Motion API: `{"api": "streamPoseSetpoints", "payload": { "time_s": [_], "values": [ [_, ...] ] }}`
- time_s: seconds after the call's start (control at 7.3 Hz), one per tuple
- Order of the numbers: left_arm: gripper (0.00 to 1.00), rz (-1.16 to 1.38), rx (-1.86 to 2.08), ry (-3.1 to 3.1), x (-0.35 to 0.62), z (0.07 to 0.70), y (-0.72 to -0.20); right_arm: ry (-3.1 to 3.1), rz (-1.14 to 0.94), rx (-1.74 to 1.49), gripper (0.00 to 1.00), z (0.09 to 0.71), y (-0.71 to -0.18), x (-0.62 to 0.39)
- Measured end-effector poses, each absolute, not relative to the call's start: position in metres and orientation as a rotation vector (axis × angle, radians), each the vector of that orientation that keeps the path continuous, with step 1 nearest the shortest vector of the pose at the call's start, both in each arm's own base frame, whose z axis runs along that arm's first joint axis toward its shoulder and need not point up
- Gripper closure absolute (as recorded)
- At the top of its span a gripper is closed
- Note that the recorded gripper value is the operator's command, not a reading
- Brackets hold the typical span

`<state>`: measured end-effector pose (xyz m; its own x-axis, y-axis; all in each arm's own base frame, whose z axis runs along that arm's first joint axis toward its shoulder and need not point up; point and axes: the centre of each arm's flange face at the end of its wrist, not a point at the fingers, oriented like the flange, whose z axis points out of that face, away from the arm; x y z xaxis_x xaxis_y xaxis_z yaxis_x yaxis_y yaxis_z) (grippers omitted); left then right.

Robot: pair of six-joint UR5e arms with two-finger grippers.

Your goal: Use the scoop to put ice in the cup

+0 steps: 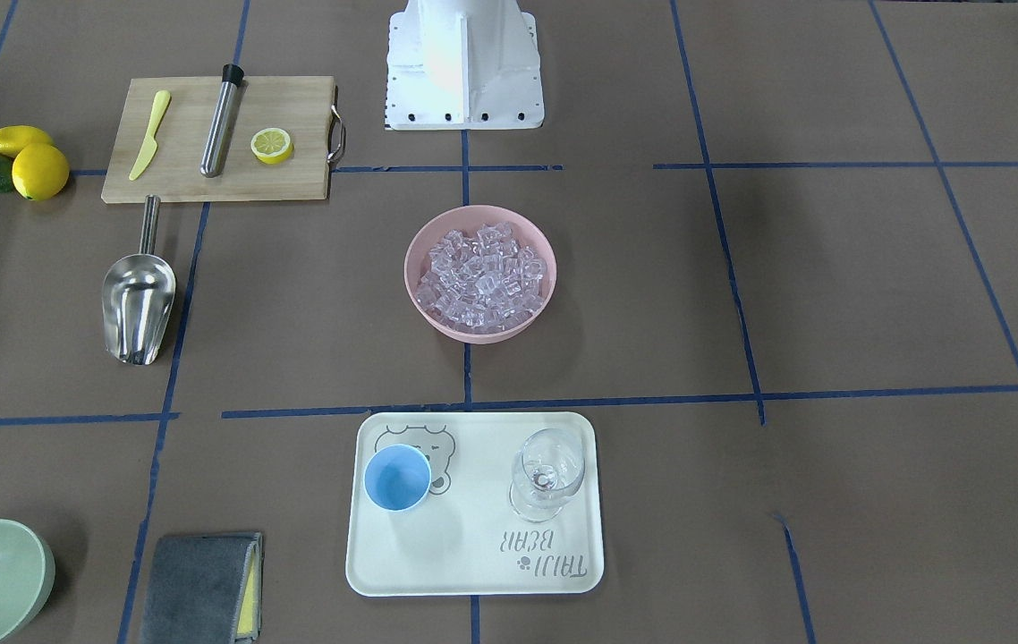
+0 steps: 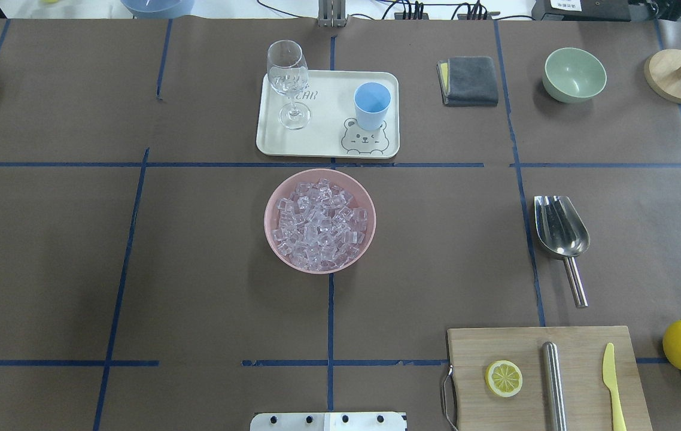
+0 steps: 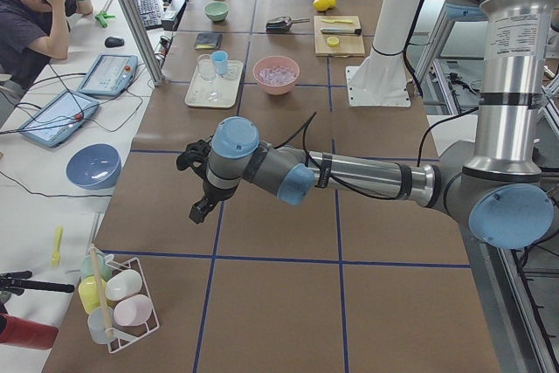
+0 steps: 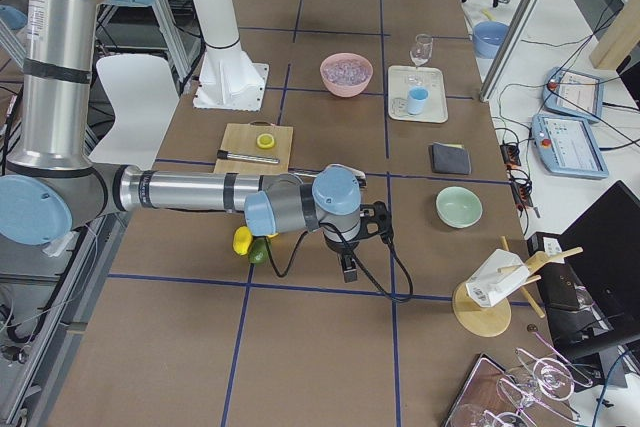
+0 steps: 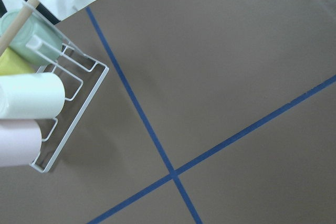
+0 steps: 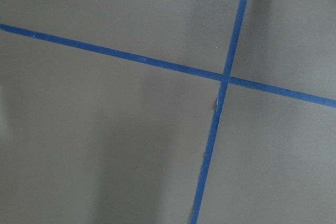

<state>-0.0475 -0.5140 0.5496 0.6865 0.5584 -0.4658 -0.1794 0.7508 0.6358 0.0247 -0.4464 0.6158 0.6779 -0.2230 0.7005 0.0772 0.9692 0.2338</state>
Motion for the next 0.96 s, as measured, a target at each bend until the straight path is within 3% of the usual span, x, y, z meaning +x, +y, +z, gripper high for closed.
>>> {"api": "streamPoseSetpoints", "payload": {
  "time_s": [0.41, 0.96],
  "values": [
    [0.00, 0.708, 0.803, 0.733, 0.045, 0.516, -0.512, -0.830, -0.162, 0.162, 0.00, 0.586, -0.473, -0.022],
    [0.00, 1.038, 0.966, 0.919, 0.220, 0.468, -0.471, -0.863, -0.190, 0.154, 0.00, 0.516, -0.501, -0.111]
  ]
}}
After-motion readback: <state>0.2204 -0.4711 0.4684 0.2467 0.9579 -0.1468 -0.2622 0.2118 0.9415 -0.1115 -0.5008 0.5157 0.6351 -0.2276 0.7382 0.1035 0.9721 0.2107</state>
